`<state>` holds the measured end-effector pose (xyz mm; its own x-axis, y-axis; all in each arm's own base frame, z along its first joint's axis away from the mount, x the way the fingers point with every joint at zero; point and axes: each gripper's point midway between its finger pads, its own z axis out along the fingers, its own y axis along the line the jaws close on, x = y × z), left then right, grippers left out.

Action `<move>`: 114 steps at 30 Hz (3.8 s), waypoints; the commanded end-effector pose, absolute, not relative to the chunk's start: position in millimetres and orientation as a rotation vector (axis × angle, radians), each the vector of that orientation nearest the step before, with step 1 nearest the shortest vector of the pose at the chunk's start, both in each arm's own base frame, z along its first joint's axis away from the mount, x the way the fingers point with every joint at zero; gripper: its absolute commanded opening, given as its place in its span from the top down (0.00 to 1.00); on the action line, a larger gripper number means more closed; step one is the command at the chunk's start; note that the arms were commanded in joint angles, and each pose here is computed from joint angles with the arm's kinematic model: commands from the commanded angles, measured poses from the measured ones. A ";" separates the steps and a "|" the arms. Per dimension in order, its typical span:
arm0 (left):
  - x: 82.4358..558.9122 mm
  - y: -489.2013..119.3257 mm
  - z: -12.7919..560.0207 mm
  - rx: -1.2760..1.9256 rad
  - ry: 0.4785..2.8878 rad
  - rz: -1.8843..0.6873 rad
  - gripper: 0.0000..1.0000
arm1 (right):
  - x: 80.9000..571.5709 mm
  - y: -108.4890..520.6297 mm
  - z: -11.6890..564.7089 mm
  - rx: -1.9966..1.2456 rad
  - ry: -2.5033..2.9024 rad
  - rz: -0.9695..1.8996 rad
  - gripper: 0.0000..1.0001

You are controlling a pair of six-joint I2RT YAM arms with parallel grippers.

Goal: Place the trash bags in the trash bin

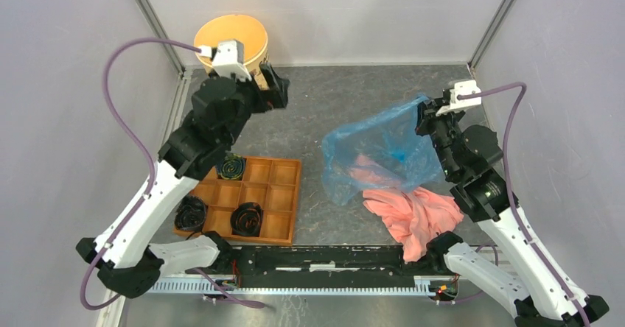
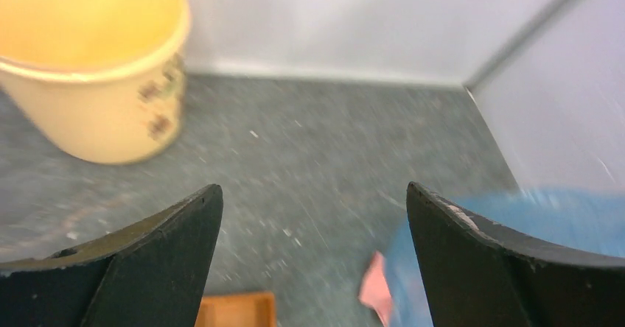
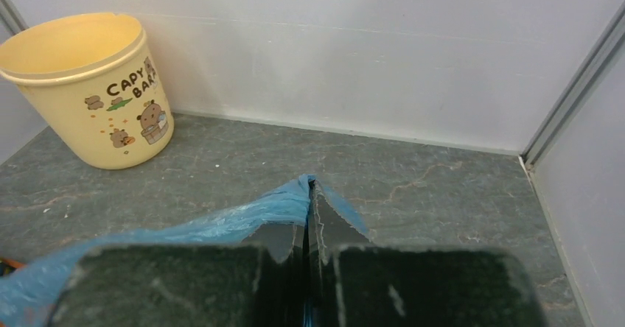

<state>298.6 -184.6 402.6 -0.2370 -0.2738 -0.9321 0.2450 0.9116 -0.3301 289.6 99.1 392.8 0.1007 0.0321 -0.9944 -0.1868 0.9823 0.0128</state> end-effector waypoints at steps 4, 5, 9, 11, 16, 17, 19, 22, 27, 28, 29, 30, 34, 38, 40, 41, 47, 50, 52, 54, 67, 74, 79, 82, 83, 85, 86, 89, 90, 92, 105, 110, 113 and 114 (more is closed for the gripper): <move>396.5 -141.9 419.0 -0.135 1.737 -0.035 0.00 | 279.2 110.8 387.3 -0.177 1.424 0.248 0.99; 412.1 -144.3 419.6 -0.122 1.737 -0.017 0.00 | 277.8 112.4 386.0 -0.186 1.424 0.256 0.99; 472.6 -144.4 407.3 -0.095 1.769 0.109 0.00 | 271.8 118.3 384.1 -0.220 1.410 0.294 0.99; 501.0 -137.1 401.8 -0.101 1.770 0.144 0.00 | 269.1 120.3 383.1 -0.233 1.406 0.308 0.99; 565.4 -121.0 361.7 -0.071 1.830 0.135 0.00 | 268.4 120.6 378.5 -0.250 1.411 0.300 1.00; 571.2 -117.5 360.2 -0.067 1.830 0.136 0.00 | 269.3 120.4 376.5 -0.254 1.417 0.293 0.99; 585.7 -109.3 339.6 -0.068 1.860 0.162 0.00 | 271.3 120.2 373.3 -0.258 1.428 0.280 0.99; 597.1 -102.7 318.5 -0.064 1.898 0.142 0.12 | 274.0 120.7 370.6 -0.265 1.441 0.270 0.99; 602.3 -106.6 292.9 -0.017 1.947 0.135 0.24 | 274.7 125.4 370.1 -0.281 1.443 0.287 0.99; 602.1 -110.1 288.6 -0.001 1.958 0.117 0.25 | 274.7 126.1 369.9 -0.282 1.443 0.290 0.99; 602.3 -111.4 284.5 0.004 1.966 0.112 0.28 | 274.7 126.4 370.4 -0.283 1.442 0.291 0.99; 602.0 -111.8 281.0 0.004 1.975 0.110 0.31 | 274.2 126.5 371.6 -0.282 1.440 0.294 0.99; 600.7 -115.4 269.5 0.017 2.001 0.091 0.43 | 271.6 128.7 379.6 -0.291 1.426 0.312 0.99; 596.3 -121.4 267.2 0.030 2.018 0.061 0.70 | 267.6 129.4 385.8 -0.307 1.420 0.320 0.99; 593.9 -125.4 267.5 0.046 2.021 0.052 0.70 | 265.7 126.8 386.6 -0.301 1.421 0.315 0.99; 593.1 -124.5 268.1 0.045 2.022 0.058 0.70 | 263.9 125.2 388.3 -0.296 1.416 0.314 0.99; 586.0 -125.7 274.2 0.059 2.035 0.067 0.92 | 254.1 122.8 397.2 -0.283 1.392 0.342 0.99; 573.5 -146.7 289.4 0.088 2.020 0.000 0.98 | 249.9 122.0 403.2 -0.280 1.386 0.357 1.00; 560.2 -169.9 300.4 0.125 2.007 -0.058 0.98 | 247.5 120.4 407.5 -0.277 1.382 0.357 0.99; 541.0 -197.6 308.7 0.165 2.003 -0.111 0.98 | 244.7 117.8 412.2 -0.272 1.377 0.354 0.99; 384.7 -353.7 270.9 0.468 2.086 -0.291 0.98 | 232.5 84.7 447.5 -0.212 1.323 0.222 0.99; 335.7 -361.3 278.0 0.526 2.102 -0.386 0.98 | 227.3 72.6 463.1 -0.185 1.307 0.181 0.99; 322.6 -358.6 298.2 0.503 2.086 -0.470 0.98 | 227.9 72.6 474.9 -0.182 1.289 0.180 0.99; 323.5 -353.0 308.5 0.482 2.067 -0.456 0.98 | 227.5 74.1 481.9 -0.185 1.277 0.188 0.99; 324.3 -351.8 308.6 0.484 2.064 -0.446 0.98 | 228.2 74.9 482.5 -0.187 1.277 0.189 0.99; 322.7 -353.8 306.9 0.502 2.069 -0.455 0.96 | 229.2 77.0 485.7 -0.190 1.274 0.198 0.99; 320.4 -355.7 305.7 0.510 2.076 -0.471 0.90 | 229.2 78.1 488.9 -0.192 1.271 0.203 0.99; 311.4 -359.0 310.6 0.529 2.076 -0.532 0.63 | 229.4 80.6 499.7 -0.195 1.261 0.216 0.99; 309.1 -358.3 316.7 0.527 2.066 -0.547 0.54 | 228.0 80.4 506.5 -0.191 1.247 0.222 0.99; 304.2 -355.3 333.0 0.521 2.032 -0.579 0.37 | 225.1 82.8 521.3 -0.190 1.213 0.248 0.99; 260.5 -264.8 460.1 0.333 1.641 -0.647 0.03 | 217.1 167.4 636.4 -0.327 0.945 0.726 0.99; 268.6 -221.6 462.4 0.159 1.661 -0.498 0.06 | 223.3 202.8 668.5 -0.383 0.855 0.909 0.99; 266.3 -205.2 463.7 0.094 1.652 -0.472 0.07 | 233.3 219.4 677.3 -0.402 0.844 0.983 0.99; 265.1 -201.8 461.3 0.083 1.650 -0.470 0.07 | 238.3 224.8 677.6 -0.406 0.849 1.001 0.99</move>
